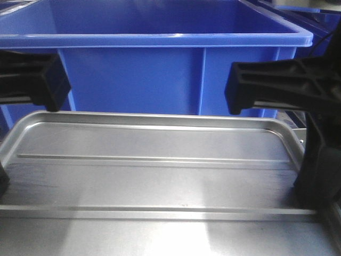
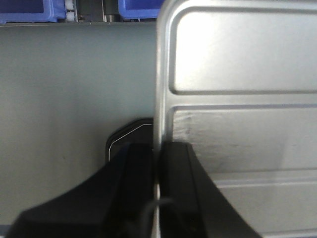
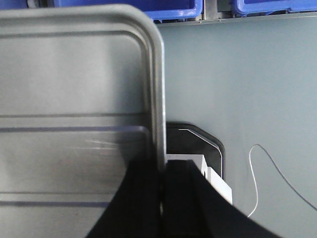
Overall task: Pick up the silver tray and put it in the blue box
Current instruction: 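Hold the tray above the blue bin while the base aligns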
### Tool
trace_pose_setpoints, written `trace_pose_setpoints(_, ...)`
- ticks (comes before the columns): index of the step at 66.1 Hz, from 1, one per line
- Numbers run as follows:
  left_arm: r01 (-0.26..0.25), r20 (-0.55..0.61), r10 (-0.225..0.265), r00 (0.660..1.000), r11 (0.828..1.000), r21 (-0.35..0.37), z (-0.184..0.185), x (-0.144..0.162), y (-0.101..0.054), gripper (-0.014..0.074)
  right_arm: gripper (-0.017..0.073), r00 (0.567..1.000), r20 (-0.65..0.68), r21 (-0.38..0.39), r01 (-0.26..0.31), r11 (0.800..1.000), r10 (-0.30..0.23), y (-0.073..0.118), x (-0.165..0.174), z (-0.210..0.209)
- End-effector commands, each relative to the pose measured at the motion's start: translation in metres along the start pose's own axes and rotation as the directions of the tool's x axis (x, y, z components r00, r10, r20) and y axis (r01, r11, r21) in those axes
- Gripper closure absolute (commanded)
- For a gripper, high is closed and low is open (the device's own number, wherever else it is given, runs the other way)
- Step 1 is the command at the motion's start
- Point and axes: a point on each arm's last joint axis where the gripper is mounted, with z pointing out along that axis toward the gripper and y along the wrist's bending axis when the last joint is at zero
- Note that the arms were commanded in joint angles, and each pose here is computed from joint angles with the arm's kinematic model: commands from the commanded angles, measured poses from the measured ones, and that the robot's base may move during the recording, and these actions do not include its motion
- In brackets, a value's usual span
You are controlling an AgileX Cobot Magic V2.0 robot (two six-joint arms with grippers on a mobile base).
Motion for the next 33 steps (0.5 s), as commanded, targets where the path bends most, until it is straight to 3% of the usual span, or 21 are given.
trace_pose_setpoints(1, 0.004, 0.038, -0.004, 0.999, 1.000, -0.002, -0.0120, -0.0046, 0.0024, 0.0603, 0.0501, 0.999, 0.052, -0.011, 0.015, 1.000, -0.015, -0.0015, -0.0065, -0.0110)
trace_pose_setpoints(33, 0.003, 0.043, -0.003, 0.999, 1.000, 0.002, -0.0120, -0.0050, 0.0020, 0.0603, 0.0501, 0.996, 0.080, -0.030, 0.030, 0.999, -0.027, 0.0005, -0.0090, -0.0114)
